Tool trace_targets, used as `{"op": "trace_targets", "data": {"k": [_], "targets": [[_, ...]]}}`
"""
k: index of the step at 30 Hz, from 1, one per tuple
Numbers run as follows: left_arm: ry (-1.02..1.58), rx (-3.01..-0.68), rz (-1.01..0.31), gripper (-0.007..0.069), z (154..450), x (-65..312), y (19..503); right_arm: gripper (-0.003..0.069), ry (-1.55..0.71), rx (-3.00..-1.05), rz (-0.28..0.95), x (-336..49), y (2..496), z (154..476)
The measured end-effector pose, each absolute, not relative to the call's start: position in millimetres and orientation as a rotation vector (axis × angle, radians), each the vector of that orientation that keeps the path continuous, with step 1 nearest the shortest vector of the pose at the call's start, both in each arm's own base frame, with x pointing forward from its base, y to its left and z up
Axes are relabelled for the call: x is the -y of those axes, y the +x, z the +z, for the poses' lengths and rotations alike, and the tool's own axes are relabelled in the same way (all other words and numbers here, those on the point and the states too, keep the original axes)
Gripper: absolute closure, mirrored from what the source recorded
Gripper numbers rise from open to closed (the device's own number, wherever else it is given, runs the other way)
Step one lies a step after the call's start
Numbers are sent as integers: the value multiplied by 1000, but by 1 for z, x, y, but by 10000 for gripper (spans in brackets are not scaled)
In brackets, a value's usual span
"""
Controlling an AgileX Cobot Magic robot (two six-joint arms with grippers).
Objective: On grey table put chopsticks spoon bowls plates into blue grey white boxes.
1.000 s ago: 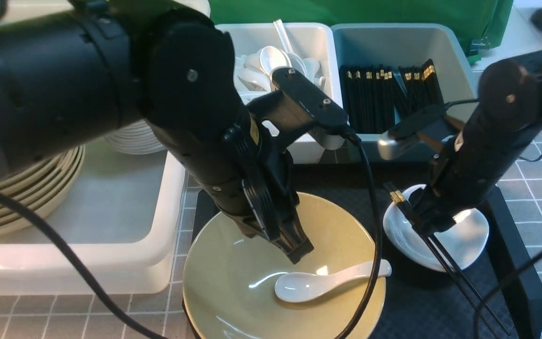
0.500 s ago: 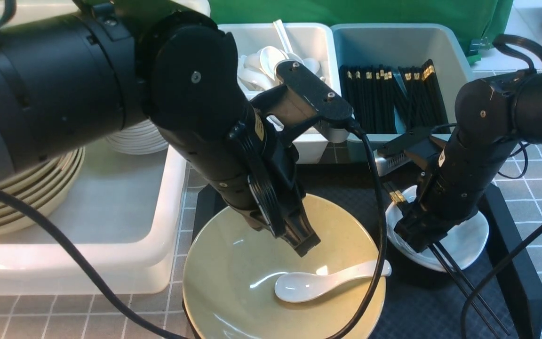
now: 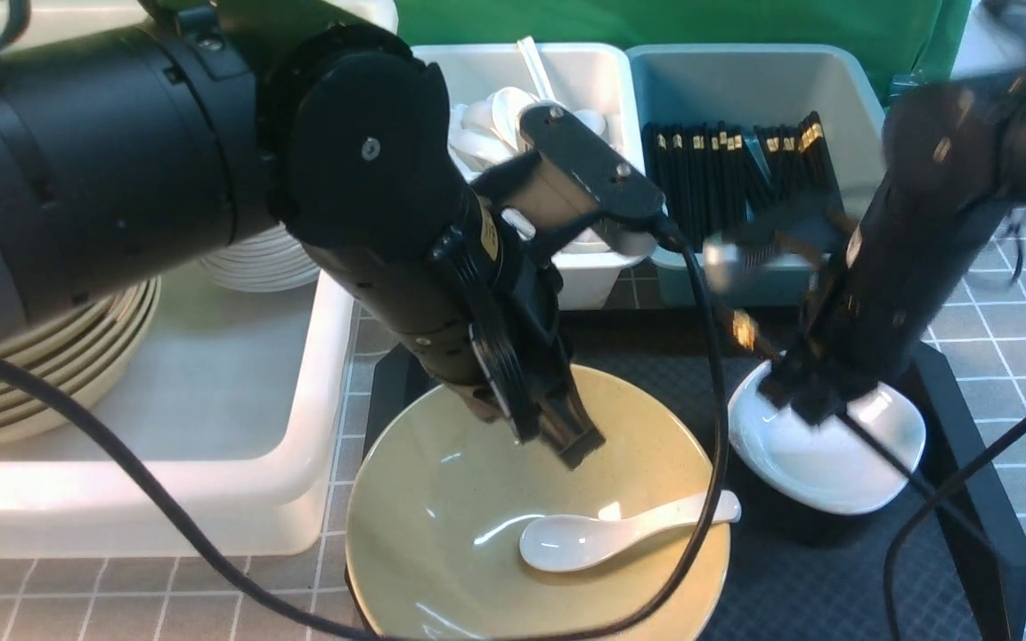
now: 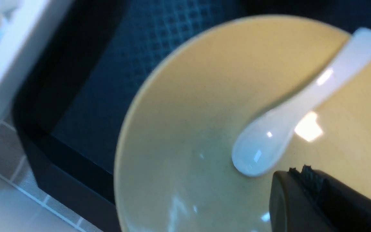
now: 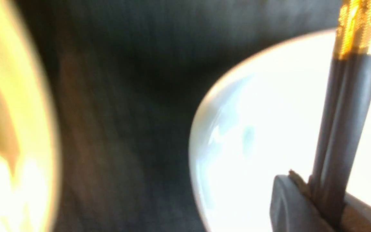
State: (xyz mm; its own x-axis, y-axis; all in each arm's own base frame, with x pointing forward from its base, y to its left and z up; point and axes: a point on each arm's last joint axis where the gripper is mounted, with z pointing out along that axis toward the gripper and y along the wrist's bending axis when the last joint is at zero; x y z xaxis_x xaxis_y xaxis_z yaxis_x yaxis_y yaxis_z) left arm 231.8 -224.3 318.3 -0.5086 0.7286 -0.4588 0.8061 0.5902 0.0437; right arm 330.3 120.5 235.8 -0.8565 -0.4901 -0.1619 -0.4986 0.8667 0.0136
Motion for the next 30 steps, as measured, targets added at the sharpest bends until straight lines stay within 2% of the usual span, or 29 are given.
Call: {"op": "trace_targets", "data": {"k": [3,7,13,20,25,28,30], "targets": [[1113,-2387,-263,636,320,218,245,592,-752,-2792,80,-123,338,265],[907,-2387,-352,636,329,206,285,592,-691,-2632,84,-129,359,309],[850,-2347,-441,636,341,208,315,592,-593,-2560,100,-134,398,333],[863,-2340,-539,636,348,216,317,592,-416,-2587,131,-118,460,325],[905,-2392,-566,636,345,216,312,592,-258,-2557,302,-102,494,314],[931,-2430,-582,636,344,216,308,592,-115,-2519,460,-86,515,301],[939,-2439,-582,636,343,215,307,592,-47,-2502,510,-80,525,291]]}}
